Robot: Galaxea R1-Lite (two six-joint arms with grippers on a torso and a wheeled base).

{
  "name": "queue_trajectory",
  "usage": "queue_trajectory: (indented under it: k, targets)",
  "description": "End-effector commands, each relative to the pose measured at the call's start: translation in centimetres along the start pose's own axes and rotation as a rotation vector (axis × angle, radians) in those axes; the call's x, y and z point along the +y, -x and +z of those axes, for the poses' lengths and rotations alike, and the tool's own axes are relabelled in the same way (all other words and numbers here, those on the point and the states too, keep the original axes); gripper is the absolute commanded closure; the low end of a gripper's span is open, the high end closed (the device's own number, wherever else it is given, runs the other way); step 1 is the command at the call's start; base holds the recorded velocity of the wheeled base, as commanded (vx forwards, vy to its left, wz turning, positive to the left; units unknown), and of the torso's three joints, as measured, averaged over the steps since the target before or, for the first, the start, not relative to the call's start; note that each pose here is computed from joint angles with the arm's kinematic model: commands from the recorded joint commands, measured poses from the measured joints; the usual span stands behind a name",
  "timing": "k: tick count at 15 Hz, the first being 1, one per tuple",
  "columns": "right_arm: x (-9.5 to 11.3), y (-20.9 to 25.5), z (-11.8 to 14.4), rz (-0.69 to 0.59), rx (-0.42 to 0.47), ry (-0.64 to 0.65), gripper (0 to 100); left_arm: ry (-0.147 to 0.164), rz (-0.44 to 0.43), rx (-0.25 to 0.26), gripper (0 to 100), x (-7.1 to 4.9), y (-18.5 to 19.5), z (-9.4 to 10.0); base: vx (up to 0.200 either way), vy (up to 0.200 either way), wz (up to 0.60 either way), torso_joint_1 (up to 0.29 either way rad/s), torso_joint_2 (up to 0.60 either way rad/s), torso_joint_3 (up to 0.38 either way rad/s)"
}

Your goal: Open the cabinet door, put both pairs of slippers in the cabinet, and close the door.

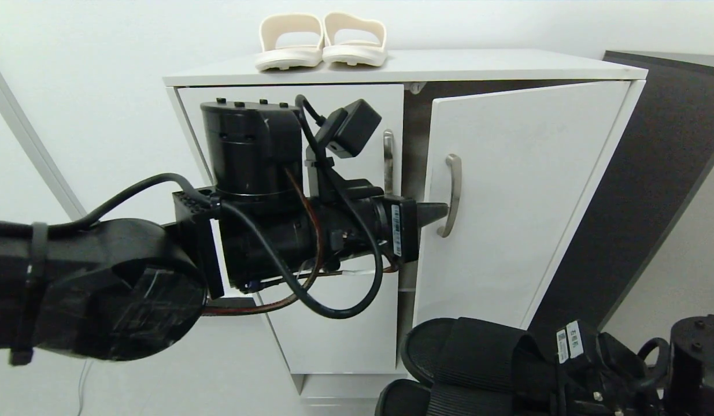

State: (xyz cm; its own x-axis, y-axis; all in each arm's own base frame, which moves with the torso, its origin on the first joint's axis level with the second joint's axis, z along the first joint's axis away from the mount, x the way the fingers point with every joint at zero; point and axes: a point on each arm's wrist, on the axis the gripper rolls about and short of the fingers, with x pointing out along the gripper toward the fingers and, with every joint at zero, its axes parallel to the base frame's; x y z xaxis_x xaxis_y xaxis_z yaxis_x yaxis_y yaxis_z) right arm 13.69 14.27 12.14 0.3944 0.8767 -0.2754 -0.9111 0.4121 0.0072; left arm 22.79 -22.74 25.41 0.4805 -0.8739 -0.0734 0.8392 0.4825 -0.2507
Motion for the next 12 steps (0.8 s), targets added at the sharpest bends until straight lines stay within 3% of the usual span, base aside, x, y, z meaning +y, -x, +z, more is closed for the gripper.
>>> queue_trajectory:
  k: [1, 3, 7, 12]
  targets:
    - [0.0, 0.0, 0.0, -0.001, 0.0, 0.003, 100, -0.004, -0.002, -0.015, 100, -0.5, 1.5, 0.1, 0.0, 0.0, 0.0, 0.0, 0.0, 0.0]
    - [0.1, 0.0, -0.1, 0.003, 0.004, 0.002, 100, 0.002, 0.022, -0.032, 100, 0.3, 2.0, 0.0, 0.0, 0.0, 0.0, 0.0, 0.0, 0.0]
    - [0.2, 0.0, -0.2, 0.008, 0.01, 0.003, 100, 0.055, 0.072, -0.05, 100, 2.3, 1.9, 0.4, 0.0, 0.0, 0.0, 0.0, 0.0, 0.0]
    - [1.1, -0.1, -0.7, 0.047, 0.032, 0.007, 100, 0.059, 0.085, -0.054, 100, 3.8, -0.2, -0.2, 0.0, 0.0, 0.0, 0.0, 0.0, 0.0]
